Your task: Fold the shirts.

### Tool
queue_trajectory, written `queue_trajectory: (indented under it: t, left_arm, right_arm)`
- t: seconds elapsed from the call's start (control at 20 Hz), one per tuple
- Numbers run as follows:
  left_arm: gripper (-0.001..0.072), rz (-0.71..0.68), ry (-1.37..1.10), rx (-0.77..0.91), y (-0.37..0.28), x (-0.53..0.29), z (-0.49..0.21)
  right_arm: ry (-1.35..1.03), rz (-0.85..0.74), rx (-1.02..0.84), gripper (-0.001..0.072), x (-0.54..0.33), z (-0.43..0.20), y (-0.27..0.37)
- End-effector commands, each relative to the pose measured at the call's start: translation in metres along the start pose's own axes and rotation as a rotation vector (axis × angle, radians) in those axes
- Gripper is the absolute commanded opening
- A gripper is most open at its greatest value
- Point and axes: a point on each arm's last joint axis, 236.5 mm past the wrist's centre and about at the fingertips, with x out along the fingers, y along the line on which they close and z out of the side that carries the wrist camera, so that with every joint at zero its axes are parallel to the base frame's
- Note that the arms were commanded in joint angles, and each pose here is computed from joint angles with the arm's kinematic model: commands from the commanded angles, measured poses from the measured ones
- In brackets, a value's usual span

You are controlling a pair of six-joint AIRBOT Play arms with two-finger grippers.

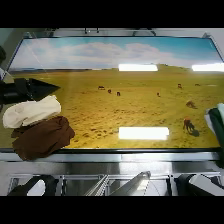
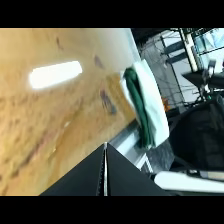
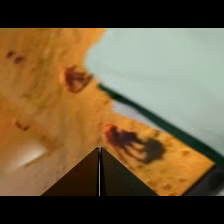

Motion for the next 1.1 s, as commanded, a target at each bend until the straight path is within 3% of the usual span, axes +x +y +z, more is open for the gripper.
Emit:
queue_trajectory:
  t: [0.0,0.2,0.45,0.7,1.05]
  left_arm:
    - [0.0012,-0.014,0.002,0.025,-0.029,-0.009,0.007]
    - [0.0018,-0.005,0.044,-0.084,-0.021,-0.001,-0.063]
    - [0.0019,-0.022,0.101,-0.297,0.014,0.022,-0.187]
    - [0.0019,-0.019,0.108,-0.384,0.036,0.033,-0.233]
    - [0.0017,-0.011,0.084,-0.33,0.033,0.033,-0.235]
  right_arm:
    - [0.159,0.2,-0.313,0.0021,0.028,-0.09,0.113]
    - [0.383,0.278,-0.582,0.002,0.051,-0.254,0.131]
    - [0.543,0.408,-0.711,0.0022,0.055,-0.403,0.085]
    - [0.552,0.423,-0.703,0.0022,0.059,-0.416,0.08]
    - [0.553,0.423,-0.704,0.0022,0.059,-0.417,0.08]
